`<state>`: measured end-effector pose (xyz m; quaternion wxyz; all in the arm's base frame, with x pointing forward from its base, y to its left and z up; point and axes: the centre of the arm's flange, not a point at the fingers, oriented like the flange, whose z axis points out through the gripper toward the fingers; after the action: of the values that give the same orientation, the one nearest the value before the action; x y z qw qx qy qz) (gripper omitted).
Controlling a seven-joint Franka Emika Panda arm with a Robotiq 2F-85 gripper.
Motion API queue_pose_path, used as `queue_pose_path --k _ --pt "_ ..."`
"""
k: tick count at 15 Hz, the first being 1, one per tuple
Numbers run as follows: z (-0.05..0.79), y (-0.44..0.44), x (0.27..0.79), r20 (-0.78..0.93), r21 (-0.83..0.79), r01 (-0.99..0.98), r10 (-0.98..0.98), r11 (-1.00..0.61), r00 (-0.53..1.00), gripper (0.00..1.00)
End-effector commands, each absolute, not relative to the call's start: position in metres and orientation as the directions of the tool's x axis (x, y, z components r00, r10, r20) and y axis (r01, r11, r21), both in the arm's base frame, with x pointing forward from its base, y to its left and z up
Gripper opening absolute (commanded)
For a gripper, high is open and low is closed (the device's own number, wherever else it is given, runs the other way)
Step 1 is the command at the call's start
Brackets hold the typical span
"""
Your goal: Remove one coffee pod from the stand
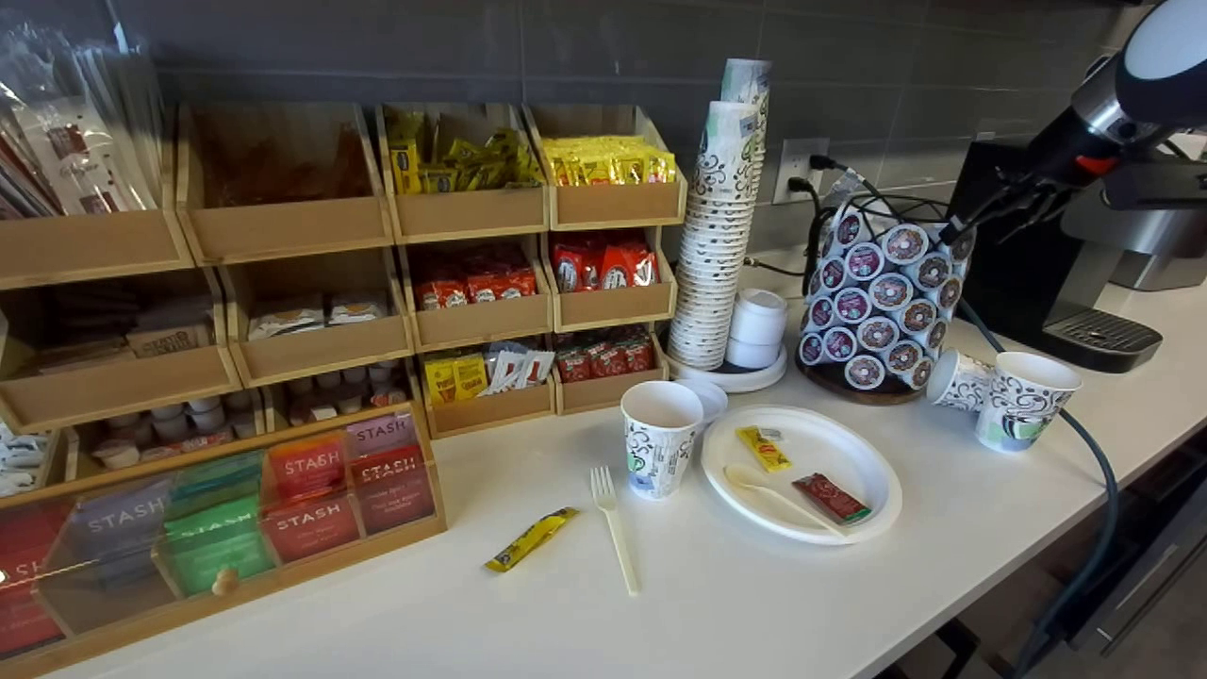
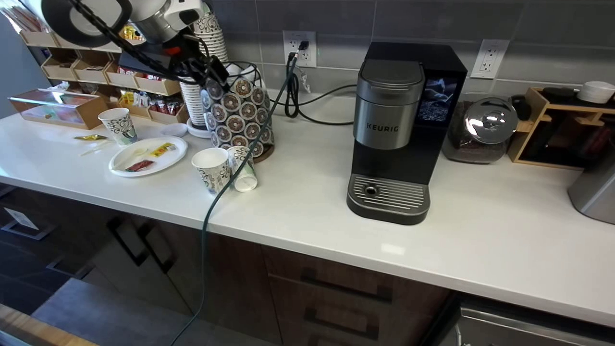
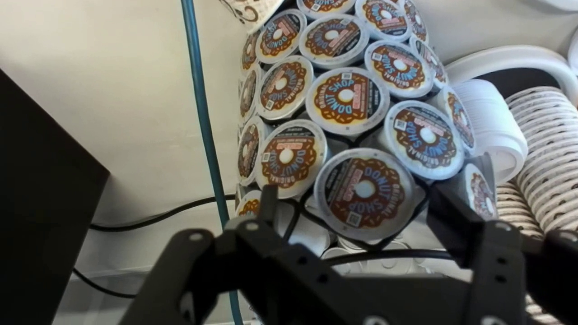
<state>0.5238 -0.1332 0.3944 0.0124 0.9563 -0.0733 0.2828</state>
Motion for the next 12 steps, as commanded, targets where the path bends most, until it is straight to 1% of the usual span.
queue_pose_path --k 1,2,3,4,7,8,9,10,12 --pt "0.3857 -0.1351 0.5299 0.529 0.003 -0.129 -0.108 -0.992 0.842 0.90" --pt "0.3840 -0.1350 0.5298 0.524 0.003 -0.124 -0.104 -0.992 0.845 0.90" --pt "0.3826 -0.1349 0.5299 0.521 0.005 -0.120 -0.100 -0.993 0.848 0.89" --pt "0.3814 -0.1351 0.5300 0.519 0.007 -0.117 -0.096 -0.993 0.849 0.91" --pt "0.3815 -0.1358 0.5299 0.523 0.004 -0.106 -0.088 -0.994 0.848 0.79" --pt "0.3834 -0.1343 0.5298 0.528 0.004 -0.097 -0.080 -0.995 0.846 0.73" --pt "0.3831 -0.1339 0.5300 0.528 0.005 -0.088 -0.072 -0.996 0.846 0.76" --pt "0.3829 -0.1337 0.5299 0.529 0.008 -0.081 -0.065 -0.997 0.846 0.73" --pt "0.3829 -0.1320 0.5297 0.525 0.012 -0.067 -0.050 -0.998 0.849 0.73"
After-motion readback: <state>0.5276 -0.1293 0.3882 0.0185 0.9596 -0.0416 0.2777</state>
